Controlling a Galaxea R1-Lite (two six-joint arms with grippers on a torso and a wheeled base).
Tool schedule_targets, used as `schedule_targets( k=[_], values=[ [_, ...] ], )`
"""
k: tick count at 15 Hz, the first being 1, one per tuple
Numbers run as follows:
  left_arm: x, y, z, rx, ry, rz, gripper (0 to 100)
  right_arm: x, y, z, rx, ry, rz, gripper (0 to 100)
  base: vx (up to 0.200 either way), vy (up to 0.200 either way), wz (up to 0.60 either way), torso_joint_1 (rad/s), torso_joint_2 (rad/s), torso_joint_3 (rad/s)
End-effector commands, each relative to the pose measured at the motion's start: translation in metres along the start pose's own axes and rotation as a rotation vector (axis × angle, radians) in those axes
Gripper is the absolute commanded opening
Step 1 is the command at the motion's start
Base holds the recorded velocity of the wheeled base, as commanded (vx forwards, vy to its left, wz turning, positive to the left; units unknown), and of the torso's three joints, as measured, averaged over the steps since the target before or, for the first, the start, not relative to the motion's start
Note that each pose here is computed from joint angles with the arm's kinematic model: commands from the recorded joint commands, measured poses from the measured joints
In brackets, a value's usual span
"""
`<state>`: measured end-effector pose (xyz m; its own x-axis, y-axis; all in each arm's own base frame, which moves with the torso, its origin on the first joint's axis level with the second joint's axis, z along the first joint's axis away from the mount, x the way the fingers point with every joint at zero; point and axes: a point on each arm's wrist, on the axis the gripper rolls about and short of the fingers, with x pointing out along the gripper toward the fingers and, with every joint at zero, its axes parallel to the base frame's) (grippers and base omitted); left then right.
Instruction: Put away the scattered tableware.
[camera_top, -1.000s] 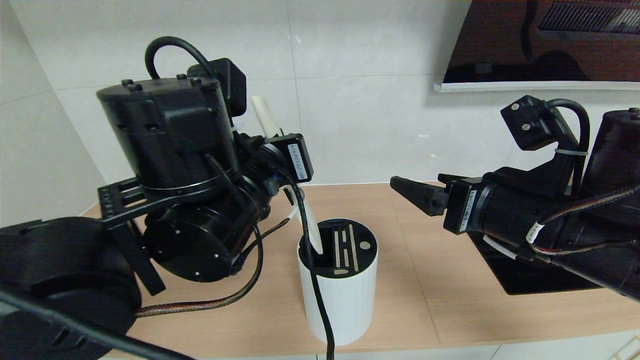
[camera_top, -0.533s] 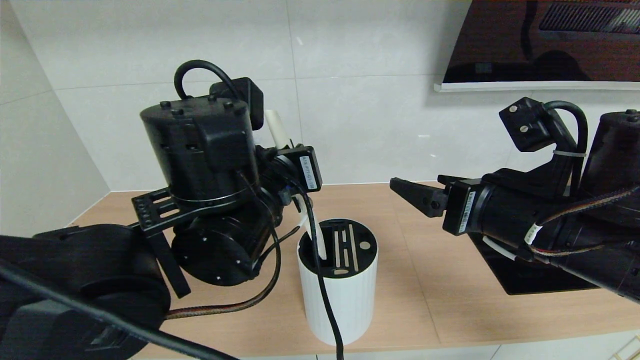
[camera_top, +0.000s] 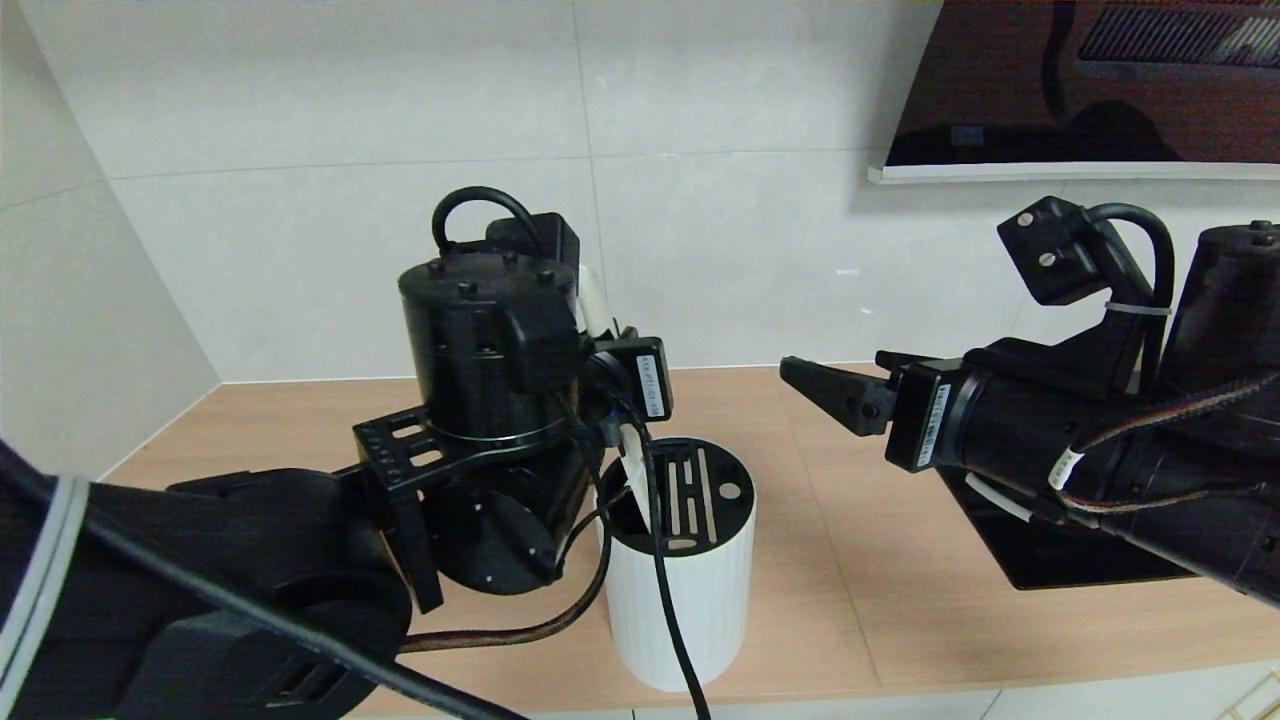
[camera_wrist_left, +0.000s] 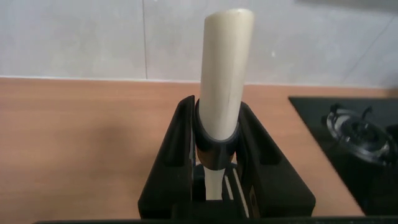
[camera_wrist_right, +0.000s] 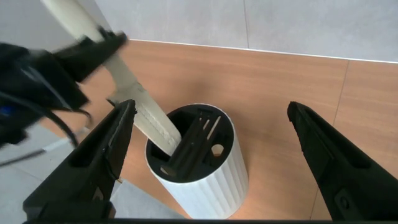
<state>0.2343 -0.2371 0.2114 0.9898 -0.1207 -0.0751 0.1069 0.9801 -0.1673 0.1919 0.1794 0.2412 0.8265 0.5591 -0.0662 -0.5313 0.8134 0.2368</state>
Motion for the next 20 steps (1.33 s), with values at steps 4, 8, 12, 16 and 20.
schedule_targets(
  k=[4,8,12,16,20],
  values=[
    [0.008,-0.006,-0.027,0.049,0.061,0.003,0,0.0,0.0,-0.001,-0.004,0.012,-0.009,100,0.0,0.0,0.0,0.0,0.0,0.0],
    [0.011,-0.008,-0.047,0.075,0.108,0.008,0,0.0,0.0,-0.001,-0.004,0.012,-0.009,100,0.0,0.0,0.0,0.0,0.0,0.0],
    [0.014,-0.008,-0.065,0.11,0.147,0.015,0,0.0,0.0,-0.001,-0.004,0.012,-0.009,100,0.0,0.0,0.0,0.0,0.0,0.0],
    [0.015,-0.008,-0.068,0.116,0.153,0.016,0,0.0,0.0,-0.001,-0.004,0.012,-0.009,100,0.0,0.0,0.0,0.0,0.0,0.0],
    [0.014,-0.009,-0.067,0.115,0.152,0.014,0,0.0,0.0,-0.001,-0.004,0.012,-0.009,100,0.0,0.0,0.0,0.0,0.0,0.0]
  ],
)
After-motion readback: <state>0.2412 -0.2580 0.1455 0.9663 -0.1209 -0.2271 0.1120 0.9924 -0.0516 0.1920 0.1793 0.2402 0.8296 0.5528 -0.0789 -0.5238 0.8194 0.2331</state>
